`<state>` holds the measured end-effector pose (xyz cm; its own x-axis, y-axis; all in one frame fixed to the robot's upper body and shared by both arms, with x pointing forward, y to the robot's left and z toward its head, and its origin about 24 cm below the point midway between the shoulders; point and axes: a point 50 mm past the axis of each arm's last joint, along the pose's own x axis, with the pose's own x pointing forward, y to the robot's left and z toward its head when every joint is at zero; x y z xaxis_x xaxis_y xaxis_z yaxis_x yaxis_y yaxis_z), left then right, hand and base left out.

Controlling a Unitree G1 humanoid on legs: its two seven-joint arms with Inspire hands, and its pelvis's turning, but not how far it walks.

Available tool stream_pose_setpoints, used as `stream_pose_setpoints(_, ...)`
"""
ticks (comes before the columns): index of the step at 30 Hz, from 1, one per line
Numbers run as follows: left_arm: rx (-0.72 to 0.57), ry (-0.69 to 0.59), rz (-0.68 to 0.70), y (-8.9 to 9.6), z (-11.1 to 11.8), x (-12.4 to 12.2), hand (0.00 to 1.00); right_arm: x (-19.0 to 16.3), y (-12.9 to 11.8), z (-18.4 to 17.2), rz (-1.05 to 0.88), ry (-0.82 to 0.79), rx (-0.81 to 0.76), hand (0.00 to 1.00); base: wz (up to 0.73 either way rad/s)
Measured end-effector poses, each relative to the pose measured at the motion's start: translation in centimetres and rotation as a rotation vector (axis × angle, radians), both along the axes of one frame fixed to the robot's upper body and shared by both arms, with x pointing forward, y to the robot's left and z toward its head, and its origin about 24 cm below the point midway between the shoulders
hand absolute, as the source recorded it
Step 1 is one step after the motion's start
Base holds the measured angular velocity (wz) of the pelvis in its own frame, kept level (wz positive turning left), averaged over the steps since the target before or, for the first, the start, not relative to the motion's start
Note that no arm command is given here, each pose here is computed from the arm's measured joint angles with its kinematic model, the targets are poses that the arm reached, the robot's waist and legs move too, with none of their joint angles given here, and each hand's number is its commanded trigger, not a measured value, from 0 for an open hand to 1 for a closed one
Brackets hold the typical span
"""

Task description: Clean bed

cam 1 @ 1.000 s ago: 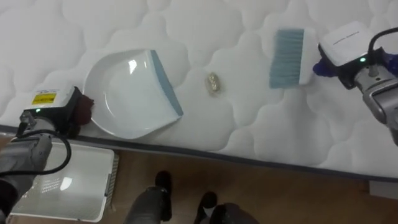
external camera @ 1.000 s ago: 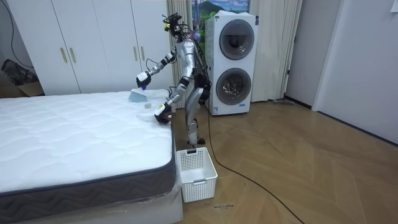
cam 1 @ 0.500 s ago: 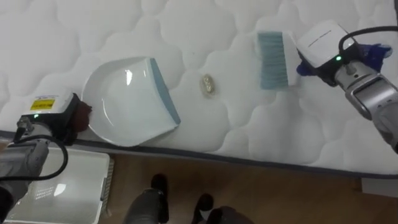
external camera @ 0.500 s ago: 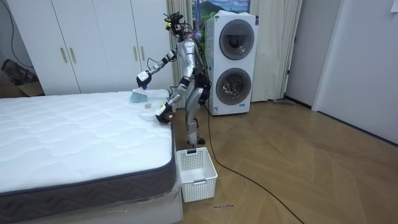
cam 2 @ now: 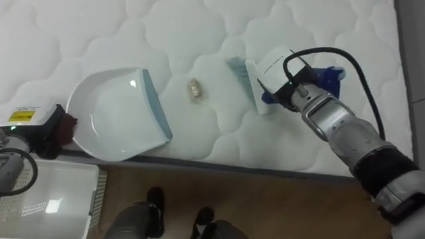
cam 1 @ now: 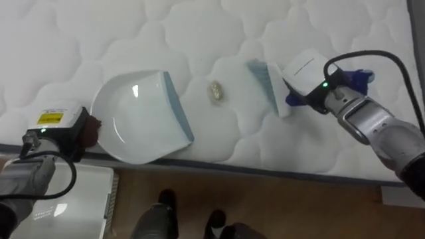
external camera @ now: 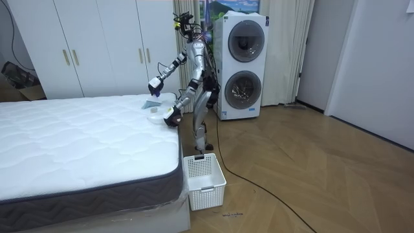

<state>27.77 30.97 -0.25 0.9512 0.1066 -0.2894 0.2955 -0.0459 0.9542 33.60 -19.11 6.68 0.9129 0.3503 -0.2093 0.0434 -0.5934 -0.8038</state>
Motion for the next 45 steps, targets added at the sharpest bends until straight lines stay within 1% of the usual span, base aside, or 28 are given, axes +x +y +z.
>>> stream_pose_setpoints(6, 0.001, 0.035, -0.005, -0.1, -0.8, -0.6, 1.00, -0.1, 2.5, -0.4, 0.036, 0.040, 0.042, 1.00, 0.00)
stream_pose_setpoints(9, -0.014, 0.056, 0.001, -0.5, -1.5, -0.9, 1.00, -0.1, 2.9, -0.5, 0.019, 0.080, 0.080, 1.00, 0.03)
stream_pose_setpoints(13, -0.025, 0.068, 0.006, -0.6, -1.7, -1.0, 1.00, -0.3, 3.5, -0.3, 0.014, 0.124, 0.151, 1.00, 0.00)
stream_pose_setpoints(22, -0.053, 0.075, -0.004, -1.7, -2.4, -1.0, 1.00, -0.9, 6.1, -0.6, 0.051, 0.202, 0.298, 1.00, 0.01)
stream_pose_setpoints(26, -0.063, 0.074, -0.005, -1.9, -2.8, -1.3, 1.00, -1.1, 7.0, -0.6, 0.055, 0.263, 0.408, 1.00, -0.04)
stream_pose_setpoints(27, -0.063, 0.076, 0.000, -1.7, -2.9, -1.4, 1.00, -1.3, 7.7, -0.6, 0.066, 0.301, 0.464, 1.00, 0.00)
stream_pose_setpoints(29, -0.065, 0.078, 0.003, -1.6, -3.0, -1.5, 1.00, -1.6, 8.3, -0.5, 0.076, 0.363, 0.543, 1.00, 0.08)
stream_pose_setpoints(31, -0.078, 0.073, 0.001, -2.1, -3.4, -1.8, 1.00, -1.9, 9.3, -0.5, 0.086, 0.444, 0.639, 1.00, 0.04)
stream_pose_setpoints(32, -0.081, 0.073, 0.001, -2.2, -3.5, -1.8, 1.00, -2.0, 9.7, -0.5, 0.091, 0.467, 0.662, 1.00, 0.00)
stream_pose_setpoints(36, -0.096, 0.055, -0.014, -2.6, -3.6, -1.7, 1.00, -3.0, 12.4, 0.1, 0.195, 0.587, 0.783, 1.00, 0.10)
stream_pose_setpoints(39, -0.107, 0.056, -0.027, -2.8, -3.6, -1.7, 1.00, -3.4, 13.6, 0.4, 0.255, 0.628, 0.851, 1.00, 0.12)
stream_pose_setpoints(45, -0.114, 0.063, -0.032, -3.0, -3.9, -1.9, 1.00, -3.6, 13.8, 0.6, 0.280, 0.670, 0.886, 1.00, 0.08)
